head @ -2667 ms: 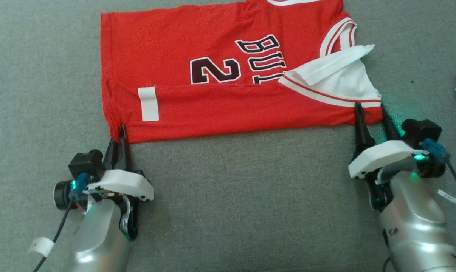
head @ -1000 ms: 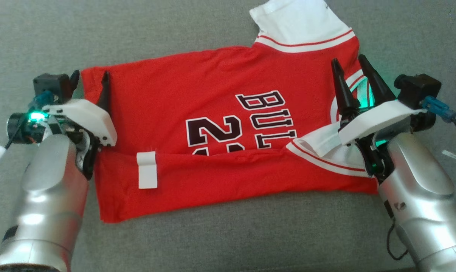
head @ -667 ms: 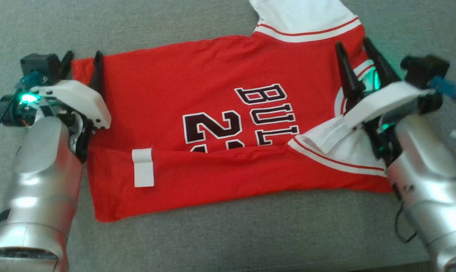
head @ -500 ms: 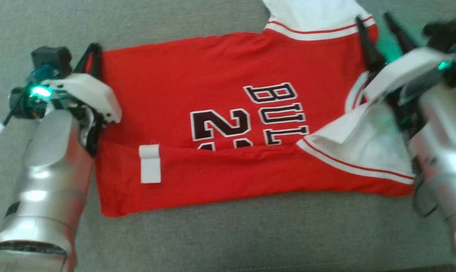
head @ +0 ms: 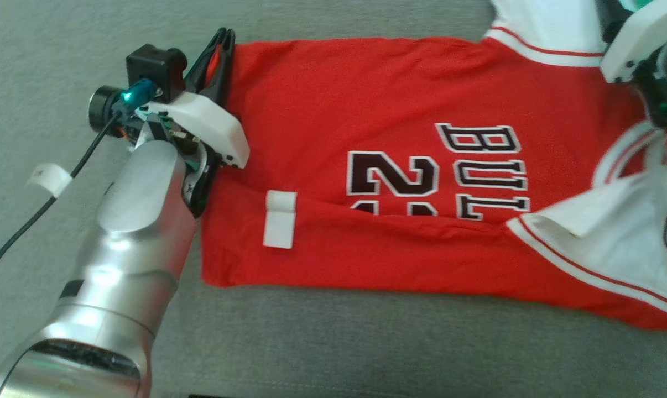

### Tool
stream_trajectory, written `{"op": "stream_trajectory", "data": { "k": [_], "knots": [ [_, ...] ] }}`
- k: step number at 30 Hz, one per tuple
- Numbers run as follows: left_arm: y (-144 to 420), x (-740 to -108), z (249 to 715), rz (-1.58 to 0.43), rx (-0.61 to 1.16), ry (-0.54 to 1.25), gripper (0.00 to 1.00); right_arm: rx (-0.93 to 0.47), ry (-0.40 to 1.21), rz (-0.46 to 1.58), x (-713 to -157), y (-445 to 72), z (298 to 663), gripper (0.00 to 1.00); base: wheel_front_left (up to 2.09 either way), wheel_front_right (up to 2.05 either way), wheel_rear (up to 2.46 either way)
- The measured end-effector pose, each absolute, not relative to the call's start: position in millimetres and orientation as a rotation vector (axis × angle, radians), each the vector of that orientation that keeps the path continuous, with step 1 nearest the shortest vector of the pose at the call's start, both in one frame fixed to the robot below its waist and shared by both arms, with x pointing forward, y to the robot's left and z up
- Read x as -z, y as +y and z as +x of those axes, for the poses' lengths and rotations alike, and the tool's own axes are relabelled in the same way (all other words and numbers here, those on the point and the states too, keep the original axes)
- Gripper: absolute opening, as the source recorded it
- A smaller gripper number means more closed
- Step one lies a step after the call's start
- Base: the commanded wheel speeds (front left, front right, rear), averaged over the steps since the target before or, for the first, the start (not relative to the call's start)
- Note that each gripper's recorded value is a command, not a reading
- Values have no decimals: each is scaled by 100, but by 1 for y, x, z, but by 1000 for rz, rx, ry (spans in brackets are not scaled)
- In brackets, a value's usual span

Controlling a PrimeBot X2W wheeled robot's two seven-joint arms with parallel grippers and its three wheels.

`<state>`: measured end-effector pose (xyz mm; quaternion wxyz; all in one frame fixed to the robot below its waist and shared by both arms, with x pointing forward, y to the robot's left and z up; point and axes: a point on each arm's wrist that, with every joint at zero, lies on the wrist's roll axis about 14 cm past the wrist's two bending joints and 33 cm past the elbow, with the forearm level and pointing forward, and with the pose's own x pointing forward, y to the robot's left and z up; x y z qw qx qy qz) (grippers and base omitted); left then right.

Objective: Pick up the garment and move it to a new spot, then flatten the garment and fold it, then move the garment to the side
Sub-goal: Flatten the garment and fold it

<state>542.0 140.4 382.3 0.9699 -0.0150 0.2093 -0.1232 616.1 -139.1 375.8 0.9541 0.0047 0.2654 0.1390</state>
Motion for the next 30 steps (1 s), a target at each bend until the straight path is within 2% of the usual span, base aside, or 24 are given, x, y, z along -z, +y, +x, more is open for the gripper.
{"op": "stream_trajectory", "data": {
  "k": [12,13,14,15,19,30],
  "knots": [
    [152,-385,541,-37,229,385,0,-282,609,-21,-353,-125,640,100,0,0,0],
    [152,-384,540,-39,229,389,0,-280,610,-22,-353,-125,641,90,0,0,0],
    [152,-383,540,-39,230,388,0,-279,609,-21,-354,-125,641,47,0,0,0],
    [151,-383,540,-38,231,385,0,-277,605,-17,-355,-125,641,0,0,0,0],
    [148,-383,540,-46,237,384,0,-278,560,-12,-362,-125,642,0,0,0,0],
    [145,-391,548,-28,228,322,0,-245,272,78,-423,-136,648,0,0,0,0]
  ]
}}
